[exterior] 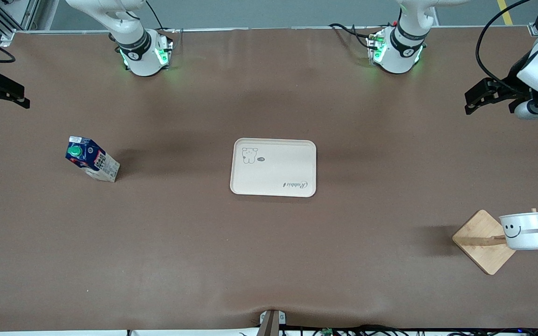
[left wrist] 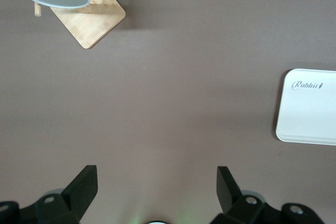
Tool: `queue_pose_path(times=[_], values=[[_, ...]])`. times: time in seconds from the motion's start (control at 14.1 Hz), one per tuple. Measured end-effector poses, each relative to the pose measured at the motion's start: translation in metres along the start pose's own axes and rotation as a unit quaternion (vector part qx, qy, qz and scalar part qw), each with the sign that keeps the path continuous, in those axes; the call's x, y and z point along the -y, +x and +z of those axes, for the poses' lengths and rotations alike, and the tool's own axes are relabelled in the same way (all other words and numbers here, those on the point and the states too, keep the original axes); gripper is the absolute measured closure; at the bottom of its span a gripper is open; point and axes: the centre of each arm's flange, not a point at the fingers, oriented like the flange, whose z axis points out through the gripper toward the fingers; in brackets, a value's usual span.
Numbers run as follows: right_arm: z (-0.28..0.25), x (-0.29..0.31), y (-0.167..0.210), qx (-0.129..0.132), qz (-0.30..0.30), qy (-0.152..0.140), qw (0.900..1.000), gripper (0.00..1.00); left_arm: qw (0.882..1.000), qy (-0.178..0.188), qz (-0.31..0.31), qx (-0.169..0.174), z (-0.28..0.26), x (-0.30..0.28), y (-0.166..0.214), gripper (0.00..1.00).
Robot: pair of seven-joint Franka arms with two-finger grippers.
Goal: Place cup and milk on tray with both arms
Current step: 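Move the left gripper toward the white mug on the wooden stand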
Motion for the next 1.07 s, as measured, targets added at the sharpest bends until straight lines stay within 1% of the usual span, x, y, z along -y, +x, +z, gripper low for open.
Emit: queue_pose_path(times=[0.36, 0.64, 0.85, 1.07], values=[[0.000, 0.000, 0.000, 0.000, 0.000, 0.000, 1.000, 0.00, 1.000, -0.001, -0.012, -0.002, -0.001, 0.011, 0.003, 0.00], [0.000, -0.002, 0.000, 0.000, 0.002, 0.000, 1.000, 0.00, 0.999, -0.004, -0.048, -0.008, -0.004, 0.055, 0.019, 0.00], [0.003, -0.008, 0.001, 0.003, 0.007, 0.001, 1.000, 0.00, 0.998, -0.001, -0.067, 0.006, 0.016, 0.076, 0.033, 0.00], [0.005, -0.008, 0.002, 0.005, 0.007, 0.001, 1.000, 0.00, 0.994, -0.002, -0.105, -0.005, 0.039, 0.097, 0.055, 0.00]])
